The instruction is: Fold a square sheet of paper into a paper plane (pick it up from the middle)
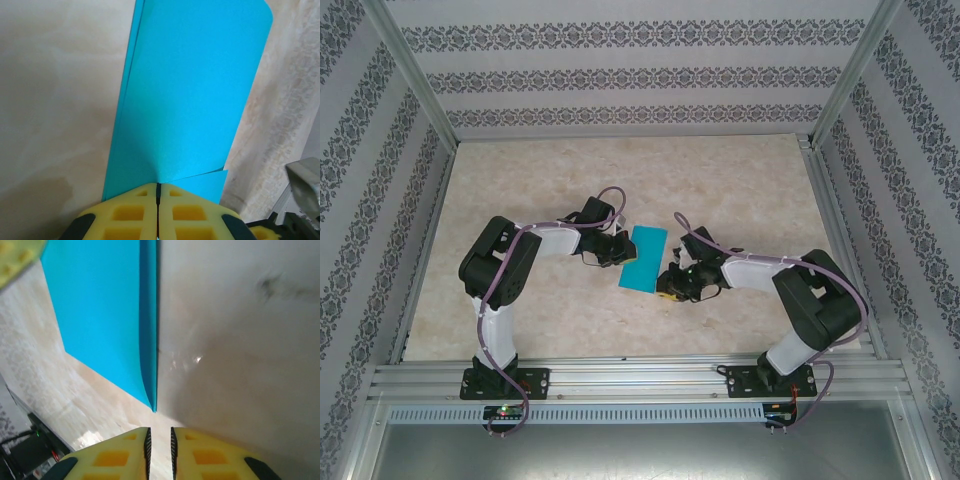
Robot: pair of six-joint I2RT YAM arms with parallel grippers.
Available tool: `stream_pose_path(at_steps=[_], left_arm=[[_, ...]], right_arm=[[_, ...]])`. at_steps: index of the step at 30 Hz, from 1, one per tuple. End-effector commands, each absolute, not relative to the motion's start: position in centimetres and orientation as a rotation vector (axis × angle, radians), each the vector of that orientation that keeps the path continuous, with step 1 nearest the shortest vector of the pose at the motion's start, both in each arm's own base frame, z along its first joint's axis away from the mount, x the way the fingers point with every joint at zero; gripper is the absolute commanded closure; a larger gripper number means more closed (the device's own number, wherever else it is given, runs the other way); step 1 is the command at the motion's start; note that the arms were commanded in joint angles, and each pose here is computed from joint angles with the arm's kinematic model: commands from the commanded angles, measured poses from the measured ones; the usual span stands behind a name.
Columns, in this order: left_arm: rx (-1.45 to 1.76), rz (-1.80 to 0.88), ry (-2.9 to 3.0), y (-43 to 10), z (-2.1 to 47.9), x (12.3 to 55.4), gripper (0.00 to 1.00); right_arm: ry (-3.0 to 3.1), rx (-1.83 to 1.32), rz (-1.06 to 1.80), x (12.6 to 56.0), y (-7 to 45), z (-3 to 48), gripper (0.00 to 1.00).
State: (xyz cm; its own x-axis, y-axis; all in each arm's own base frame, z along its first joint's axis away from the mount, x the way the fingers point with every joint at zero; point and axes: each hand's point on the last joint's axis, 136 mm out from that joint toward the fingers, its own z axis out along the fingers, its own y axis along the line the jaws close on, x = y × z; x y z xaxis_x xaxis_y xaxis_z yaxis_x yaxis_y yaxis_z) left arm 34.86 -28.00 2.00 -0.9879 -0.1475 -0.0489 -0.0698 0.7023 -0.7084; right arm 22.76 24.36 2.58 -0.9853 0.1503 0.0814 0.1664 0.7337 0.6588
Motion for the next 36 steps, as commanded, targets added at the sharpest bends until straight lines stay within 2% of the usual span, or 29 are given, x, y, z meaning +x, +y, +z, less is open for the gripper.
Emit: stream_pose_path(at_steps=[1,6,20,27,36], left_arm=[[-0.266,-1.057,2.854,-26.8,1.2,34.1,0.9],[-0.266,-1.099,2.821,-27.3,2.5,34.6,0.89],[-0.251,-1.092,2.821,-27.3,2.9,34.6,0.88],[-0.246,-1.089,2.822,-27.3,3.0,34.7,0.88],[-0.255,-1.074,2.817,-27.0,3.2,34.8,0.88]], right_arm=[[-2.996,-0.296,-1.111,25.4,23.9,4.2,0.78],[-3.02,-0.364,-1.142,28.0,24.7,4.6,0.69],[-2.984,-0.496,-1.107,29.5,25.2,1.9,0.68],[-2.937,-0.508,-1.226,29.8,26.2,2.1,0.72],[-2.951,-0.51,-1.282,30.4,26.3,2.5,0.7]])
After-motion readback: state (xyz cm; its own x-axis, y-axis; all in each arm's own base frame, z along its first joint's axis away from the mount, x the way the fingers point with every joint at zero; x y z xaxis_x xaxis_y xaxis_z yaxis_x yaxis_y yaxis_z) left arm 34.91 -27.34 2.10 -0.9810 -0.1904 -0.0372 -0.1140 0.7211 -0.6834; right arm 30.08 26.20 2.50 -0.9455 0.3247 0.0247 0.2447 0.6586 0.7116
